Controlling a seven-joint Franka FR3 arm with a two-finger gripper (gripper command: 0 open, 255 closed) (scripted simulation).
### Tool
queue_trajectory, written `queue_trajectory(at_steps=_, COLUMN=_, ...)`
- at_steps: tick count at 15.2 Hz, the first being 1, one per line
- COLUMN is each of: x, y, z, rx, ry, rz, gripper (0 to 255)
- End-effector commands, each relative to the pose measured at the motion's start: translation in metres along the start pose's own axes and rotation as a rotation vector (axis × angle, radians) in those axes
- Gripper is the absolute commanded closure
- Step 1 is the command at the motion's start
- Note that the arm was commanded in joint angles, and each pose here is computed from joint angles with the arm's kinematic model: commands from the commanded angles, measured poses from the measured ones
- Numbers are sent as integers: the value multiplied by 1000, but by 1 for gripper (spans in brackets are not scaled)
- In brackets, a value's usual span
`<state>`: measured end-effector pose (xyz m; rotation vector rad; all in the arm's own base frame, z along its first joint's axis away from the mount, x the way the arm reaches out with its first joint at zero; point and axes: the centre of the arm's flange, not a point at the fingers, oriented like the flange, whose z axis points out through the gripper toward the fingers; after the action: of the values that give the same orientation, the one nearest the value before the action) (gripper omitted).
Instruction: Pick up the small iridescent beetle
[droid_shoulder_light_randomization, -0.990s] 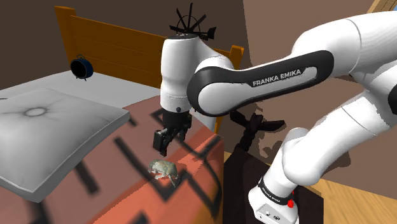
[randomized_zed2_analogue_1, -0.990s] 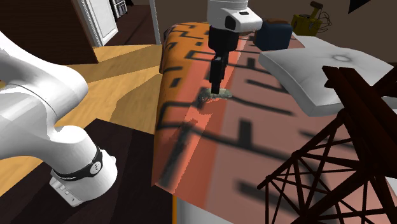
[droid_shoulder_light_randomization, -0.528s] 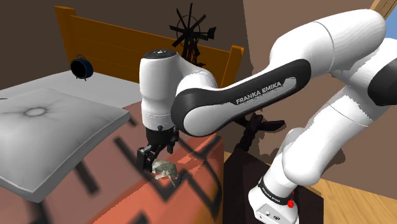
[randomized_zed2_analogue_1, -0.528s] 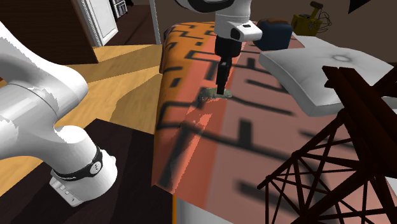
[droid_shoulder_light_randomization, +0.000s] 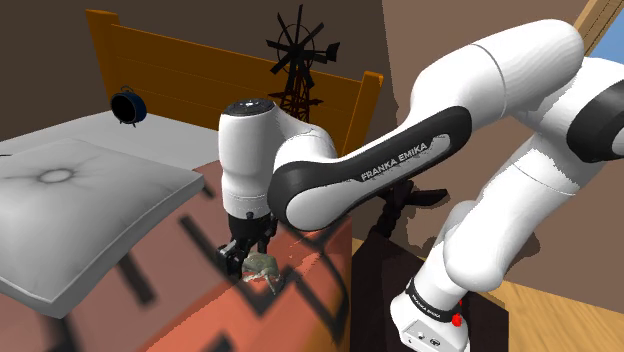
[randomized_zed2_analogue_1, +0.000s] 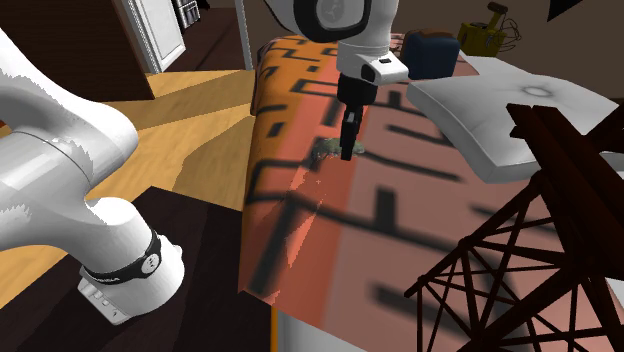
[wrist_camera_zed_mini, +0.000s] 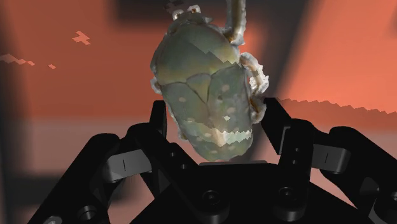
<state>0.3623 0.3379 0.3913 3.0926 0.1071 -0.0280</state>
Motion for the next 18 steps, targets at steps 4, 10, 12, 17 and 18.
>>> queue_trajectory(at_steps=4, x=0, y=0, z=0, rx=0, ry=-1, rz=0, gripper=255)
queue_trajectory(at_steps=10, x=0, y=1, z=-10, rx=0, ry=-1, rz=0, gripper=255)
queue_trajectory(at_steps=12, x=0, y=1, z=-21, rx=0, ry=-1, rz=0, gripper=255)
queue_trajectory(at_steps=17, x=-1, y=2, z=-47, rx=0, ry=-1, rz=0, gripper=255)
queue_trajectory(at_steps=18, x=-1, y=3, z=-52, rx=0, ry=-1, rz=0, gripper=255)
